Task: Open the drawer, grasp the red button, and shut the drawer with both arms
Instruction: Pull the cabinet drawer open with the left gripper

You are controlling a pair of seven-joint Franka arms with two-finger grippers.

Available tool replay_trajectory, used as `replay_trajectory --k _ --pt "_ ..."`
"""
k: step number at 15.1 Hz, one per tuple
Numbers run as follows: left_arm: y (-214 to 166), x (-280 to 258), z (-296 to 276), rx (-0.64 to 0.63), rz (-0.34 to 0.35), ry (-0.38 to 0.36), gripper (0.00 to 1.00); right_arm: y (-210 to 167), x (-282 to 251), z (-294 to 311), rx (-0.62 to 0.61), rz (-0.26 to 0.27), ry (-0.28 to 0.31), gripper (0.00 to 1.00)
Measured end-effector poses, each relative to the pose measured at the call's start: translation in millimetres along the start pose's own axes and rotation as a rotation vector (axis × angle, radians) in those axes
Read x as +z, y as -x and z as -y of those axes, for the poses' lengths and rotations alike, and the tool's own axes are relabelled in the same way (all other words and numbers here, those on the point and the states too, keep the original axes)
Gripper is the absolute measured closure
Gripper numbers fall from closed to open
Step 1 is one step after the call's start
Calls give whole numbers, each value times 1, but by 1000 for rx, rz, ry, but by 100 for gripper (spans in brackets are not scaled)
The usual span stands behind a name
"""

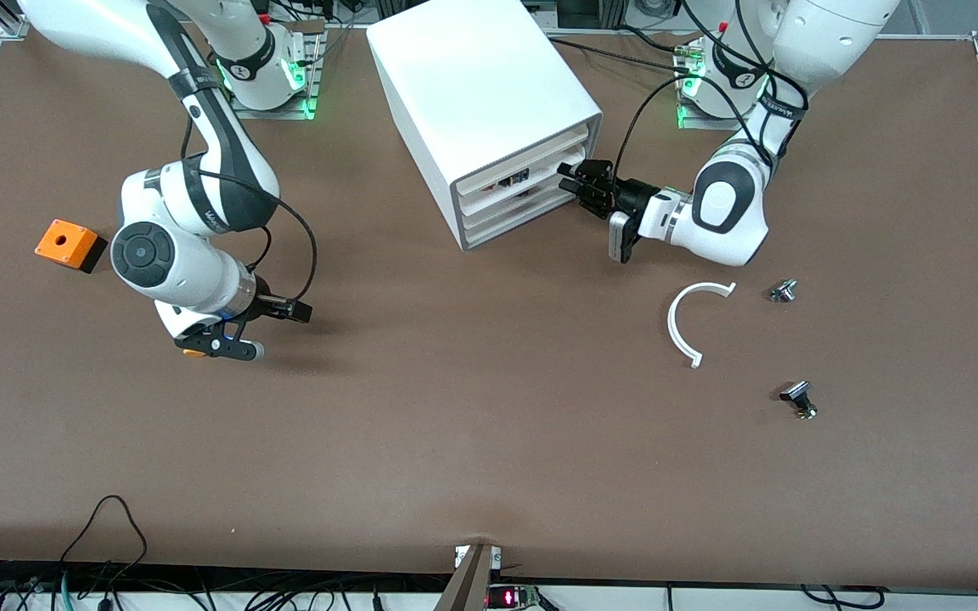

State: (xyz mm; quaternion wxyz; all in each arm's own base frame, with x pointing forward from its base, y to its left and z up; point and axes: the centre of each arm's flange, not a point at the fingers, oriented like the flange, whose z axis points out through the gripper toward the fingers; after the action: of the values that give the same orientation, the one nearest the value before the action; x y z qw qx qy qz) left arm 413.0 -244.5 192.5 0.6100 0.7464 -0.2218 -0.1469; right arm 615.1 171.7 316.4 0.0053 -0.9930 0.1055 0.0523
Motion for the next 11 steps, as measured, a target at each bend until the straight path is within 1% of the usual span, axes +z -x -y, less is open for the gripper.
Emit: replay_trajectory --k 3,5,6,7,8,9,10,11 --pt "2 6 4 -9 7 10 54 3 -1 15 57 -5 -3 0" --pt "3 12 7 -17 1 27 54 3 -1 26 94 -9 -7 0" --pt "4 16 7 -18 1 36 58 3 -1 31 109 -13 -10 0" --pt "4 20 7 -18 2 42 58 3 -2 37 122 -16 -13 0" --pt "4 23 6 -15 6 46 63 3 -3 41 132 -19 -15 0" --pt "4 26 6 -13 10 49 70 4 -4 45 142 -21 -16 0" --pt "4 26 6 -10 10 47 85 4 -5 48 153 -23 -18 0" --pt "4 26 7 -8 9 47 86 5 -7 51 169 -26 -21 0"
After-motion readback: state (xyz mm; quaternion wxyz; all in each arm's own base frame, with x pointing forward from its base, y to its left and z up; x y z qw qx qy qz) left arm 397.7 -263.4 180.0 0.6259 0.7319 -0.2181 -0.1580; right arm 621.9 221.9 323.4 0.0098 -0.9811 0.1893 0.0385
